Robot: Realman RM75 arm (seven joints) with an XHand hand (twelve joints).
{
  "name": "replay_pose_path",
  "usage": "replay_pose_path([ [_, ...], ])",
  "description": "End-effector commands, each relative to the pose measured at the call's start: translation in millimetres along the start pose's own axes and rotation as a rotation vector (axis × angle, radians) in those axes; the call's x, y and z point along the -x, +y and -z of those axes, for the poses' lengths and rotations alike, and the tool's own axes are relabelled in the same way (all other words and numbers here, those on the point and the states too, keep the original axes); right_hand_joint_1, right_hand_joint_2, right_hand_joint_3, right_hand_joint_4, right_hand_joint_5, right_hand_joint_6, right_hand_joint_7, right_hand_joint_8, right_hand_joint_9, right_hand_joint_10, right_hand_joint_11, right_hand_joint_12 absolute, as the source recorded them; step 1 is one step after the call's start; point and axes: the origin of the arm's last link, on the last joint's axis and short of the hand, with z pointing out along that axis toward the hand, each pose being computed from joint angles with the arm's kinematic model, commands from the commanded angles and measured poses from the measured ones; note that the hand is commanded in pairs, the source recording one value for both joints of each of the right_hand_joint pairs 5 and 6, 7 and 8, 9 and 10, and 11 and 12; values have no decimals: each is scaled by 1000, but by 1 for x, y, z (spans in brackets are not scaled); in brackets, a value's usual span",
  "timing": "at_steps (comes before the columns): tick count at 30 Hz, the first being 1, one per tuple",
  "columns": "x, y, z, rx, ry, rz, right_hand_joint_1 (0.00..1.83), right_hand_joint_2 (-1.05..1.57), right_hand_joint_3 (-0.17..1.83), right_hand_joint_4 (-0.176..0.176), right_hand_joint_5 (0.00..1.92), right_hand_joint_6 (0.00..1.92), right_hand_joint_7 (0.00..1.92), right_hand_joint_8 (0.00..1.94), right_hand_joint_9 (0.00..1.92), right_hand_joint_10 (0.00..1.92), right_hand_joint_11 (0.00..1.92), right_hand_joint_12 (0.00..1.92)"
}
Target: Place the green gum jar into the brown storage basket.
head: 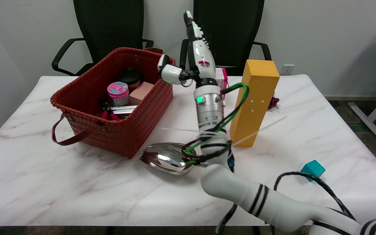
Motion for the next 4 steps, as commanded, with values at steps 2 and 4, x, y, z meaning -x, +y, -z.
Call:
replay_pose_path([
  [2,-34,18,36,46,34,16,1172,641,1188,0,87,87,156,156,179,179,56,56],
  [4,-34,18,36,47,34,16,1173,641,1190,0,87,87,158,158,180,180,59,59],
])
